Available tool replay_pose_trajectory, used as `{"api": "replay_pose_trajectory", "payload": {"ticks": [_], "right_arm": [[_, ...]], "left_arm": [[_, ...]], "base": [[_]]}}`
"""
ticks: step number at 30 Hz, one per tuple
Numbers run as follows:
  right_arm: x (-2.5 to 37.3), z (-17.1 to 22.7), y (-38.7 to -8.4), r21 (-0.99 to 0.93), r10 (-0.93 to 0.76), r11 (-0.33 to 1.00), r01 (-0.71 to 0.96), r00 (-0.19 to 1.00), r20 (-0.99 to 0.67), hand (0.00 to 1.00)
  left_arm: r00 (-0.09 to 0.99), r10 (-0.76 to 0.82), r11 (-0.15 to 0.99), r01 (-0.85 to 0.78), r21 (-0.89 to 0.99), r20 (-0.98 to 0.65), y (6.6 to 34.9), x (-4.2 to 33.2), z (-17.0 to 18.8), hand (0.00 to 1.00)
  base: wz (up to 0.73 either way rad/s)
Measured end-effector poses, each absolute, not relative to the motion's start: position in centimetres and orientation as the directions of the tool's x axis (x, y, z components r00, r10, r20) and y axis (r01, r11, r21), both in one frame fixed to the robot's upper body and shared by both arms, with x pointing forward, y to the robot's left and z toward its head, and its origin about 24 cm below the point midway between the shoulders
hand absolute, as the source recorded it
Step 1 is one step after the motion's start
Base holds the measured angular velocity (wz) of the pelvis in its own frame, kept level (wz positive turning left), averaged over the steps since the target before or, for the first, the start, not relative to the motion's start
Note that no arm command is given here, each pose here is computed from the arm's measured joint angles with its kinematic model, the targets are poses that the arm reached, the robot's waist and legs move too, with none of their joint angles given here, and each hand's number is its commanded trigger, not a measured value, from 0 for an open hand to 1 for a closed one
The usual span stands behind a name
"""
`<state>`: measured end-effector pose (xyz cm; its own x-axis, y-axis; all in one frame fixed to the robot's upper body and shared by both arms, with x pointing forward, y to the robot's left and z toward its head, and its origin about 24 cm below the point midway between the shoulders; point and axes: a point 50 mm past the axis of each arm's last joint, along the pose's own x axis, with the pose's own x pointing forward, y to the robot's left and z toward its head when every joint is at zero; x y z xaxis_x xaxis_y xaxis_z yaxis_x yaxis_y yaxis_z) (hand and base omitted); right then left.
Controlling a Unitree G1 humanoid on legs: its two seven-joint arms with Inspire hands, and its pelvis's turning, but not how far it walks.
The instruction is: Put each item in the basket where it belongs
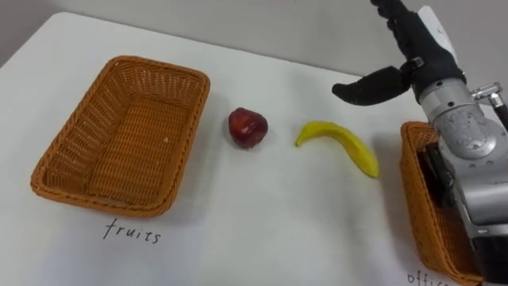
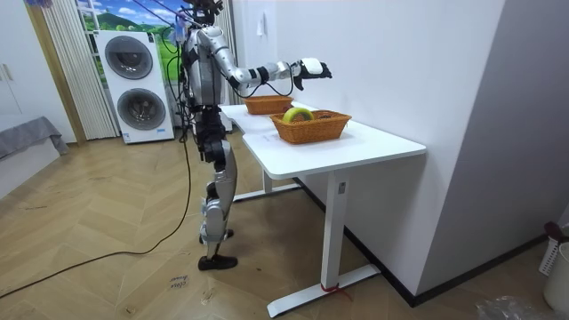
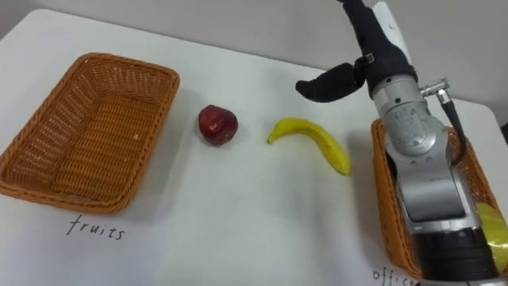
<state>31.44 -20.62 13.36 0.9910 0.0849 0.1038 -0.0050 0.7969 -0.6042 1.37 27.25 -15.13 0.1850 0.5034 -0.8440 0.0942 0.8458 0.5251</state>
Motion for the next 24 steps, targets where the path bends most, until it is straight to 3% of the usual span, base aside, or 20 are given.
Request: {"api": "replay_pose_trajectory", "payload": {"ticks": [11,24], "right_arm": [[31.7,11.3,-20.7,-0.66,0.151,0.736,-0.148,0.987,-0.052,0.0],[31.4,10.3,-21.1,-0.763,0.207,0.57,-0.306,0.952,-0.227,0.0]], "left_arm": [[0.186,0.504,0.843,0.108,0.527,-0.844,27.4,1.4,-15.1,0.0],[0.201,0.524,0.826,0.117,0.551,-0.828,28.7,2.0,-14.6,0.0]], "base": [[0.0],[0.0]]}}
